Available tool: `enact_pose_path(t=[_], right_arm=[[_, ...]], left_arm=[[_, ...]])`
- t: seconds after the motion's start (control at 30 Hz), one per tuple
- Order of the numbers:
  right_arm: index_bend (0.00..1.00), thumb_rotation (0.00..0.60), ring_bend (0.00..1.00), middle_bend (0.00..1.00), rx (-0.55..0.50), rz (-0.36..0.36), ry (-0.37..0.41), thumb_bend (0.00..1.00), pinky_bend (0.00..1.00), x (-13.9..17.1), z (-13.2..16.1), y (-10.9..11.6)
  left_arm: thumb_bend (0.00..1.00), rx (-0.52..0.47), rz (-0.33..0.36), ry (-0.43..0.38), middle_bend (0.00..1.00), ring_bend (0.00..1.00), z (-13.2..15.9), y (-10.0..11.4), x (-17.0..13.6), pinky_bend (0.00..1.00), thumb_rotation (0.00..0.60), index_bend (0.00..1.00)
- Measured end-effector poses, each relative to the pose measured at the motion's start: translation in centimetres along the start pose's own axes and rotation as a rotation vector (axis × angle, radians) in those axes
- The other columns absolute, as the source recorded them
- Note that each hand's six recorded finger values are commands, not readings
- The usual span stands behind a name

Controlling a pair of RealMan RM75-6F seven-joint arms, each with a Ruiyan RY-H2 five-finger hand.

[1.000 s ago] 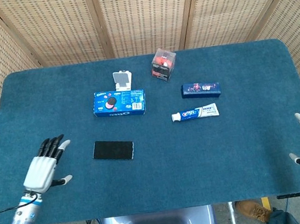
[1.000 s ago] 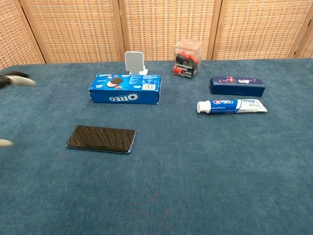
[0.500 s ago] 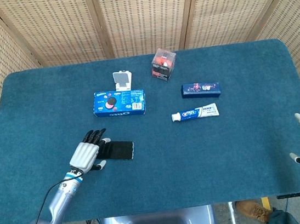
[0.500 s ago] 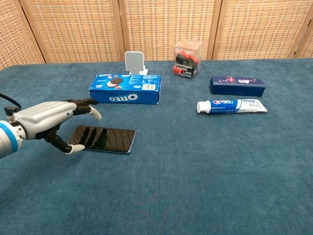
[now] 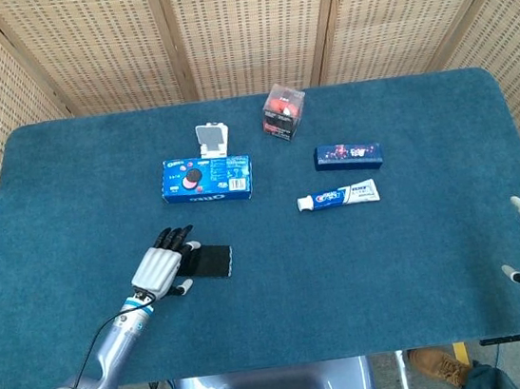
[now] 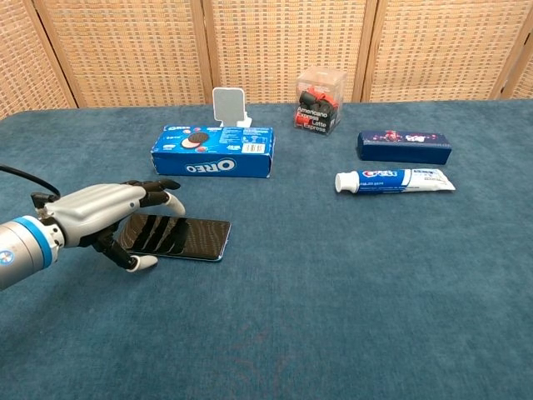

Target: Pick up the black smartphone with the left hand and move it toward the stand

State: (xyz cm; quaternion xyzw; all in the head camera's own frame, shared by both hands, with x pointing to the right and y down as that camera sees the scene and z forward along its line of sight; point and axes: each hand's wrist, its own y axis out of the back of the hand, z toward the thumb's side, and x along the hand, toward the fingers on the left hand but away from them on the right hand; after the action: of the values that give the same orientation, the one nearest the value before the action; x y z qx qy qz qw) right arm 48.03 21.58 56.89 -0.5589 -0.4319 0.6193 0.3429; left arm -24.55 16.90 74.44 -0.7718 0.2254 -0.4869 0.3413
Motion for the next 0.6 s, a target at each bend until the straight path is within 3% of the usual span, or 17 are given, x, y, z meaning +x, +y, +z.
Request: enact_pose_path(t=[0.3,0.53,0.6], right_arm=[[0.00,0.600,0.00,0.00,-0.010,0.003,-0.003,0.00,0.00,0.0,-0.1,0.0],[0.00,0.600,0.00,0.00,-0.014,0.008,-0.003,0.00,0.00,-0.1,-0.2,0.0],[0.00,0.600,0.00,0.00,-0.015,0.008,-0.004,0.00,0.00,-0.1,-0.2,0.0]], left_arm=[[0.28,0.005,0.002,0.002,0.00,0.00,0.2,-0.3,0.6,0.00,0.600,0.24],[0.35,0.013,0.007,-0.001,0.00,0.00,0.5,-0.5,1.2,0.00,0.600,0.28],[0.41,0.019,0.001,-0.002,0.00,0.00,0.5,-0.6,1.3,0.00,0.600,0.30]])
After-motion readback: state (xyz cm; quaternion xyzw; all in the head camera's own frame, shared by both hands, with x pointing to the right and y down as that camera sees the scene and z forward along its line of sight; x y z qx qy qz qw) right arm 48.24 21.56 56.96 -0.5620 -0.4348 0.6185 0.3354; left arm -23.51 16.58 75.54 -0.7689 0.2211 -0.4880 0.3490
